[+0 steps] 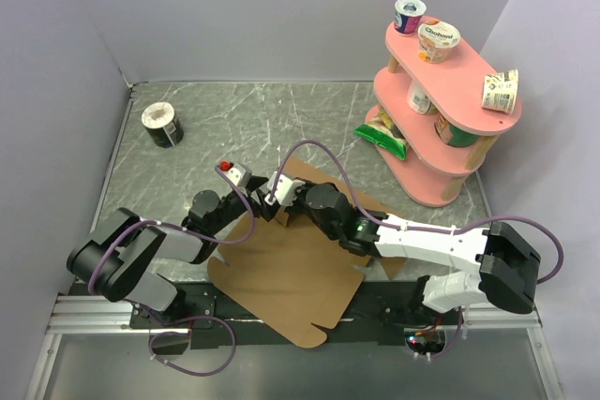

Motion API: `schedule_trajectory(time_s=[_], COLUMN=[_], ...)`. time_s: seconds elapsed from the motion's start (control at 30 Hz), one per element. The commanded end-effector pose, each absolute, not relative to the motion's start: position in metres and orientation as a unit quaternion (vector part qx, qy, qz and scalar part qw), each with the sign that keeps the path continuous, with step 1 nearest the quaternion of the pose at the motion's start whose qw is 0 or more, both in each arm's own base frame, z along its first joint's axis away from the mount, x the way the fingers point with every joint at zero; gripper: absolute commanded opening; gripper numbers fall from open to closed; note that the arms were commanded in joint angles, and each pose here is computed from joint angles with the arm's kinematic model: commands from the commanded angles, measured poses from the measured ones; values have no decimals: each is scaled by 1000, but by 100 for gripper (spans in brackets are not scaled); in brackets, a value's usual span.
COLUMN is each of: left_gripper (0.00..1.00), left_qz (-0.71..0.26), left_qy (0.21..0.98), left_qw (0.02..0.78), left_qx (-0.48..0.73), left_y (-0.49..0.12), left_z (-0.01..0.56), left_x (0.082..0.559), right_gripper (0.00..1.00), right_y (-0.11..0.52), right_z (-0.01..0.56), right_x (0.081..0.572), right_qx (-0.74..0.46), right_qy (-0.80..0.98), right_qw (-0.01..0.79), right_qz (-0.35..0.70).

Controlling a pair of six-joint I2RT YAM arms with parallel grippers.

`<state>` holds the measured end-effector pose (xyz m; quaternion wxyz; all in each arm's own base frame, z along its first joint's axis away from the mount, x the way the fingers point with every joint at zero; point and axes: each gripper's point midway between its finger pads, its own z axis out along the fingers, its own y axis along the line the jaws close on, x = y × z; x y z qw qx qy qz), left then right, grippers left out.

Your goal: Fold the paper box

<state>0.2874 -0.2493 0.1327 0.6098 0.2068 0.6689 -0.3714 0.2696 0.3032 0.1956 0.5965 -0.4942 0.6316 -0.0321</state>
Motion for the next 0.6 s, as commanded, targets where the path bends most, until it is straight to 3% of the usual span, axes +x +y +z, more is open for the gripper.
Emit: schedule_trajectory(time_s=[0.0, 0.57], left_gripper=[90, 94], left_qz=[-324, -318], left_qy=[695, 708], left_qw=[607, 597], left_qx=[207, 203], left_y=[-241, -237], left_z=[114, 102], left_x=[296, 289], right_gripper=[6, 6], right_y=[311, 306], right_z=[200, 208], right_x=[262, 268], right_qx=[-510, -502], right_qy=[628, 631], right_qw=[588, 592], right_qz=[-5, -13])
